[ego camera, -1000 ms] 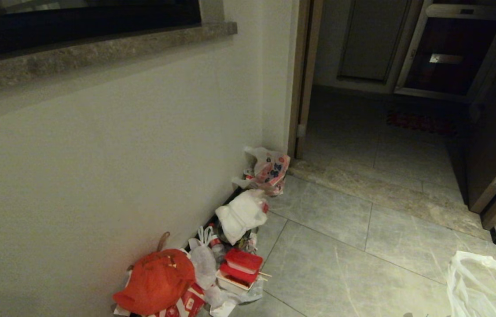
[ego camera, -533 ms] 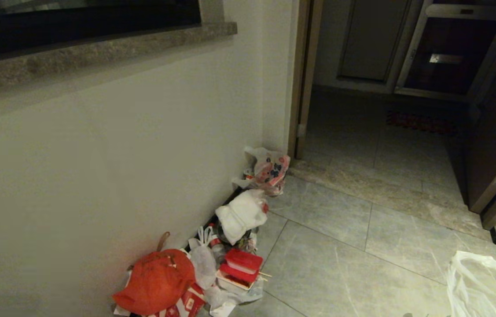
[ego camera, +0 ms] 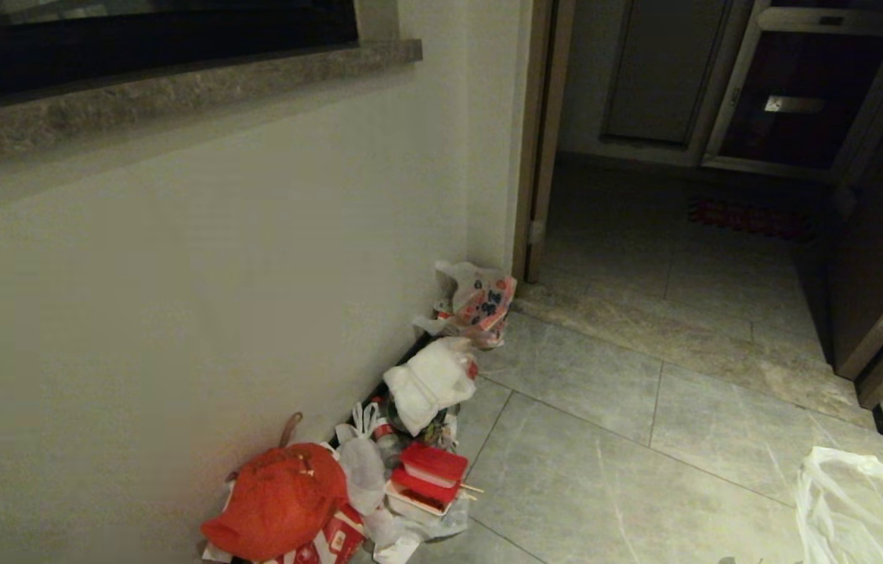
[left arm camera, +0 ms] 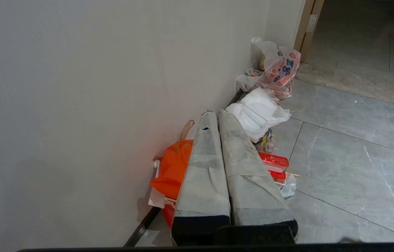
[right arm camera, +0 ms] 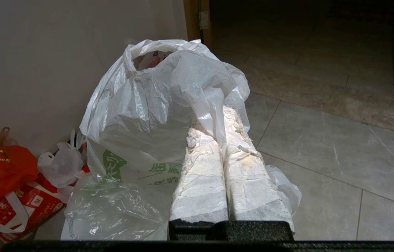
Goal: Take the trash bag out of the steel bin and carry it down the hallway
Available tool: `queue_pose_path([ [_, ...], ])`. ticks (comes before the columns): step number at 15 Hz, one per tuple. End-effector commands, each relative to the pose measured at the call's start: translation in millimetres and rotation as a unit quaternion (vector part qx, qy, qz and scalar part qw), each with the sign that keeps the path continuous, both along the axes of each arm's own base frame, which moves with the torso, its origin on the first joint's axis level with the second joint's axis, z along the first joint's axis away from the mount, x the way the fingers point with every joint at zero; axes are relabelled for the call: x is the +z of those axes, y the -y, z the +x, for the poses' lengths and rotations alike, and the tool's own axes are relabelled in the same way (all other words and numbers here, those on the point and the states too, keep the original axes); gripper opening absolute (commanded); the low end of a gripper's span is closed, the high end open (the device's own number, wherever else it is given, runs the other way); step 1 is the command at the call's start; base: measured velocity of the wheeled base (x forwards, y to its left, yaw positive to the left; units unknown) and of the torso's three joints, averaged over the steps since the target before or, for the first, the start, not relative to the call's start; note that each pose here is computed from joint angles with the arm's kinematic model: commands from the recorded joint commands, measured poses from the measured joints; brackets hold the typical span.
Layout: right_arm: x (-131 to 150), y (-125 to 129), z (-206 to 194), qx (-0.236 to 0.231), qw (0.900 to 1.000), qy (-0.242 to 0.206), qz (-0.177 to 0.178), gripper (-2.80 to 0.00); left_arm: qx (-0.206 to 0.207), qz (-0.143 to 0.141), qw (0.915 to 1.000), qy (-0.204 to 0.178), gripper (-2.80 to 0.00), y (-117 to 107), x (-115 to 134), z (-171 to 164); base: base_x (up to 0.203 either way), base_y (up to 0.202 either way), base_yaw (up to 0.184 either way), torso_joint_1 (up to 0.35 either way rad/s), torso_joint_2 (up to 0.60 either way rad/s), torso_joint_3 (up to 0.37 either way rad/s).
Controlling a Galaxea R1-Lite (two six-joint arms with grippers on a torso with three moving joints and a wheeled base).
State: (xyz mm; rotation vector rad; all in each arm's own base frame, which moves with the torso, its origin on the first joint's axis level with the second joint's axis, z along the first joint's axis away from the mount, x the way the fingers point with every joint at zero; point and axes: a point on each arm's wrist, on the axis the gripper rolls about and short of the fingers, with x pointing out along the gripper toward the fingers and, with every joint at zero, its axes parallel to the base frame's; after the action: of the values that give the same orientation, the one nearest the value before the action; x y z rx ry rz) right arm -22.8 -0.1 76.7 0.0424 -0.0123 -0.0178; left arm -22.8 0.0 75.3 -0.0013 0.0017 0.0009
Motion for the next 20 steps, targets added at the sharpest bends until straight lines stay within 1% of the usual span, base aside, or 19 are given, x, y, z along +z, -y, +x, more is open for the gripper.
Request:
queue_pose_path([
  [1, 0.0, 0.0, 0.0, 0.0, 1.0, 0.0, 0.0, -2.8, 0.0, 0.0, 1.0, 0.0, -2.8, 0.0, 0.0, 0.0, 0.0, 0.0, 0.0, 0.0, 0.0, 0.0],
  [20, 0.0, 0.0, 0.0, 0.0, 1.0, 0.0, 0.0, -2.8, 0.0, 0.0, 1.0, 0.0, -2.8, 0.0, 0.0, 0.0, 0.0, 0.0, 0.0, 0.0, 0.0, 0.0],
])
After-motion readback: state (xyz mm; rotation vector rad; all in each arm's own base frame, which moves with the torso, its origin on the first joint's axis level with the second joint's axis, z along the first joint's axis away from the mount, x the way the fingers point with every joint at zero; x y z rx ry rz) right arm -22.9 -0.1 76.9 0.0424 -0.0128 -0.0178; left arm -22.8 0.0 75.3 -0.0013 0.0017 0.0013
